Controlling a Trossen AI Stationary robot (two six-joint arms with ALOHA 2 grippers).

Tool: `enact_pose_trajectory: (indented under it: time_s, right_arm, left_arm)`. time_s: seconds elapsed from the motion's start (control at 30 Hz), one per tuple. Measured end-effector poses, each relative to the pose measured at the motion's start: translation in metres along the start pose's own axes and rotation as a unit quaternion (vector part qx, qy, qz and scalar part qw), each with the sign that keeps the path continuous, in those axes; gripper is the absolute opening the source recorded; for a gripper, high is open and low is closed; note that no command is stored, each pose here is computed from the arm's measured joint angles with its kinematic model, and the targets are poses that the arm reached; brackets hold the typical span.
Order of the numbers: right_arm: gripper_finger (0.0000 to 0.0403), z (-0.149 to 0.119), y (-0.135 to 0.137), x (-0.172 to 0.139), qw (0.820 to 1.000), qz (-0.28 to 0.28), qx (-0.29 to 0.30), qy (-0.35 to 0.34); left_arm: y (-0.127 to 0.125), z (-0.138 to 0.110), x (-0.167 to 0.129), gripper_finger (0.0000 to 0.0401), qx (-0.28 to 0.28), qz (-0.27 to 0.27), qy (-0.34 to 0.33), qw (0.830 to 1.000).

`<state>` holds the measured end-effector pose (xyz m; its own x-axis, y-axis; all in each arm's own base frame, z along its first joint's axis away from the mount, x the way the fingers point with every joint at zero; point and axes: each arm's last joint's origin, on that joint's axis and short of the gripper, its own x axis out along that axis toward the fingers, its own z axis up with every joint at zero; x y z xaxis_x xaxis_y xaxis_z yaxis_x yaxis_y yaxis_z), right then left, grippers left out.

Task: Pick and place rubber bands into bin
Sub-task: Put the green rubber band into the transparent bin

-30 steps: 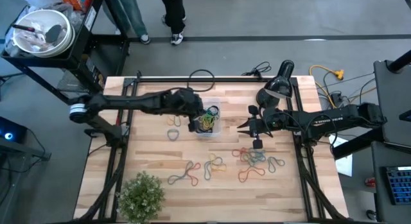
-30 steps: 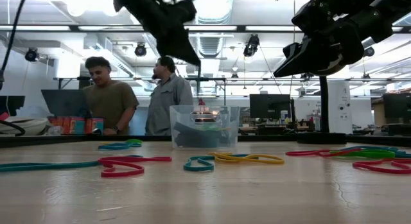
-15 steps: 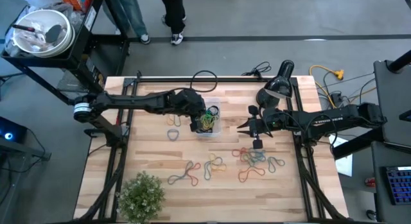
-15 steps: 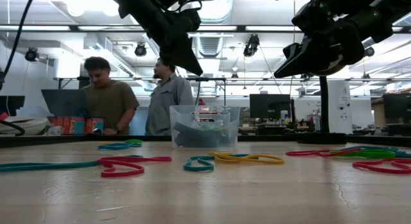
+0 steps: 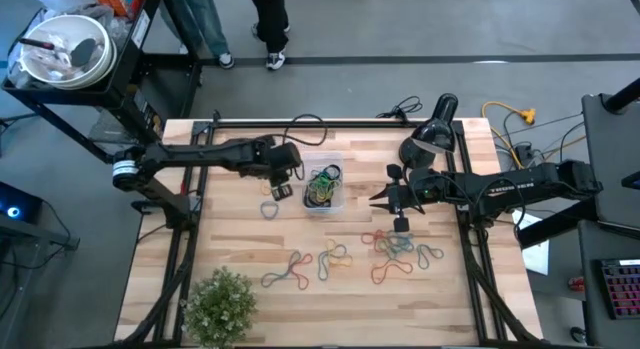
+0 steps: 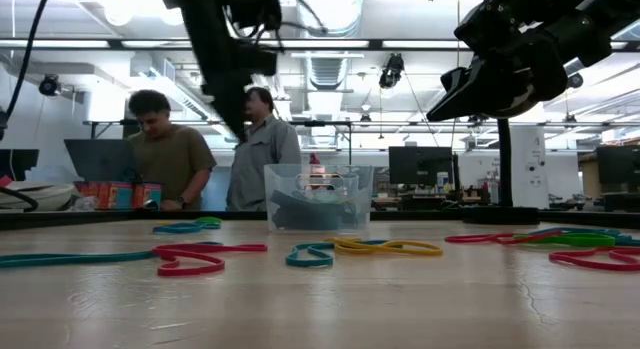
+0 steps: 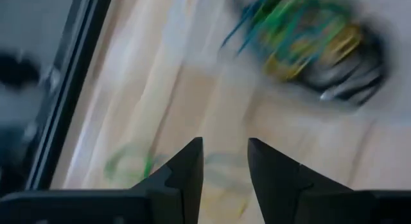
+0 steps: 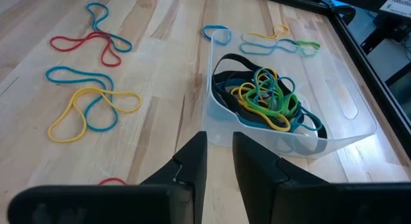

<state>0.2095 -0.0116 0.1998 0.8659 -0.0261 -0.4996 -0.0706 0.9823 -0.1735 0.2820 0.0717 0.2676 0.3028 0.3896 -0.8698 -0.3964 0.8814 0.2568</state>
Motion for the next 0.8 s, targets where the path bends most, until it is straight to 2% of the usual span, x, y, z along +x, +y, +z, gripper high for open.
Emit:
enact_pose_trajectory:
  time_s: [0.1, 0.23, 0.4, 0.5, 0.7, 0.8]
  right_arm:
    - [0.0068, 0.0, 0.0, 0.0, 1.0, 0.0, 0.0, -0.001]
    - [0.0068, 0.0, 0.0, 0.0, 1.0, -0.001, 0.002, -0.002]
    - [0.0068, 0.0, 0.0, 0.0, 1.0, 0.0, 0.006, -0.002]
    - [0.0068, 0.0, 0.0, 0.0, 1.0, 0.0, 0.003, -0.002]
    - [0.0068, 0.001, 0.0, 0.0, 1.0, -0.001, 0.0, -0.003]
    - [0.0068, 0.001, 0.0, 0.0, 1.0, -0.001, -0.001, -0.003]
  left_arm:
    - [0.012, -0.005, 0.003, 0.0107, -0.046, 0.011, 0.034, 0.998]
    - [0.036, -0.008, 0.013, 0.0107, -0.138, 0.033, 0.051, 0.989]
    - [0.068, -0.007, 0.025, 0.0107, -0.271, 0.056, 0.056, 0.959]
    - [0.084, -0.008, 0.034, 0.0107, -0.329, 0.046, 0.071, 0.94]
    - [0.104, -0.001, 0.054, 0.0107, -0.382, 0.032, 0.095, 0.919]
    - [0.108, 0.004, 0.069, 0.0107, -0.389, 0.025, 0.114, 0.914]
